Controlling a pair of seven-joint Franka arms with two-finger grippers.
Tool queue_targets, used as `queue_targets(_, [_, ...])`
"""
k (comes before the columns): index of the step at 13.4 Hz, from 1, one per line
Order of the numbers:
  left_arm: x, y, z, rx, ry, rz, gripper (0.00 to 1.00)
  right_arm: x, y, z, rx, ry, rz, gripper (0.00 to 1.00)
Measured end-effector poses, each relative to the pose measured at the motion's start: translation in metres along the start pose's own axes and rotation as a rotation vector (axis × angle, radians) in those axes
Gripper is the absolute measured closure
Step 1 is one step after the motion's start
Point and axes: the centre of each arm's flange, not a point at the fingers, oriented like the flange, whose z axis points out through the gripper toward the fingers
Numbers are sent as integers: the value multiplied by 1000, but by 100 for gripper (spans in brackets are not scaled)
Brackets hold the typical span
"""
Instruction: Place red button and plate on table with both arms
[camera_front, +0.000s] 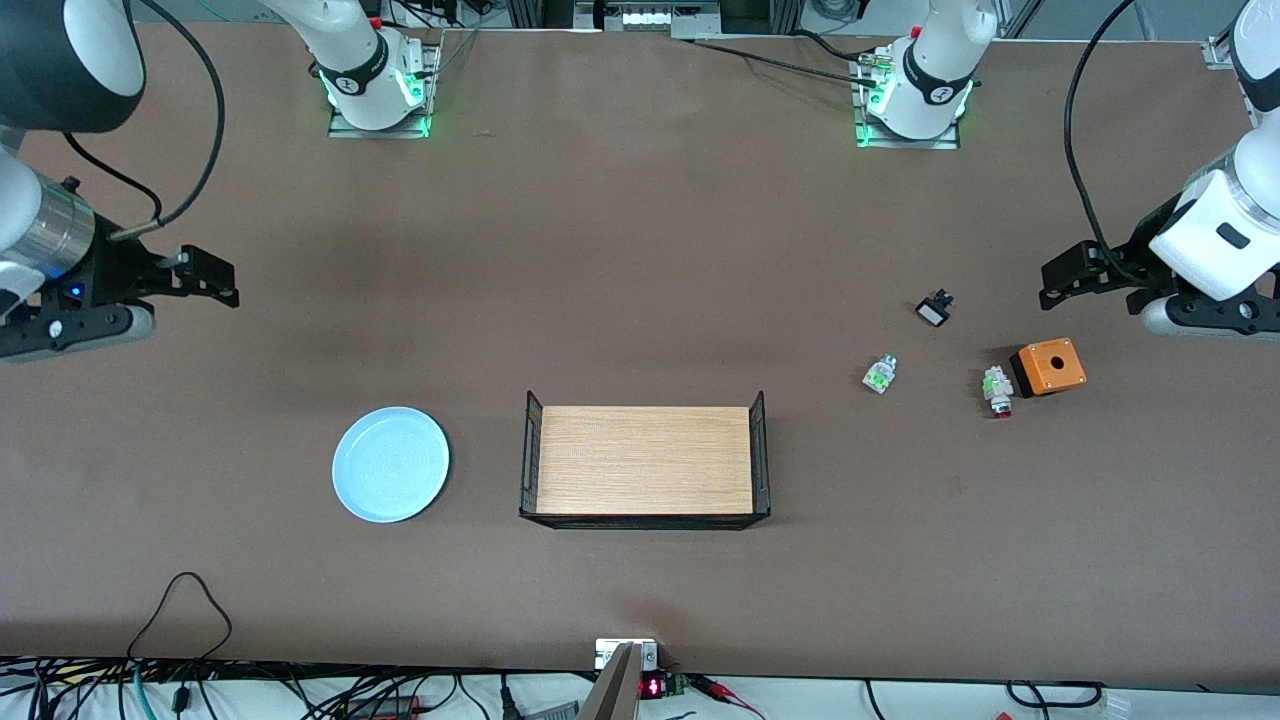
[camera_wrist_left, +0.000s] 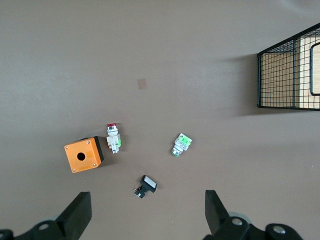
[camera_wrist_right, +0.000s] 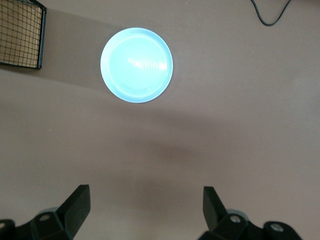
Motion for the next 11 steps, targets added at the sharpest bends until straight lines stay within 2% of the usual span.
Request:
queue_targets(5, [0, 0, 0, 0, 0, 0, 0, -34, 48, 7, 10, -24, 85, 0])
queue_targets(8, [0, 0, 0, 0, 0, 0, 0, -52, 45, -6, 15, -8, 98, 0])
queue_targets(10, [0, 0, 0, 0, 0, 0, 0, -63, 32, -11, 19, -19, 146, 0])
queue_targets(11, [0, 0, 0, 0, 0, 0, 0, -66, 20, -14, 1, -26, 175, 0])
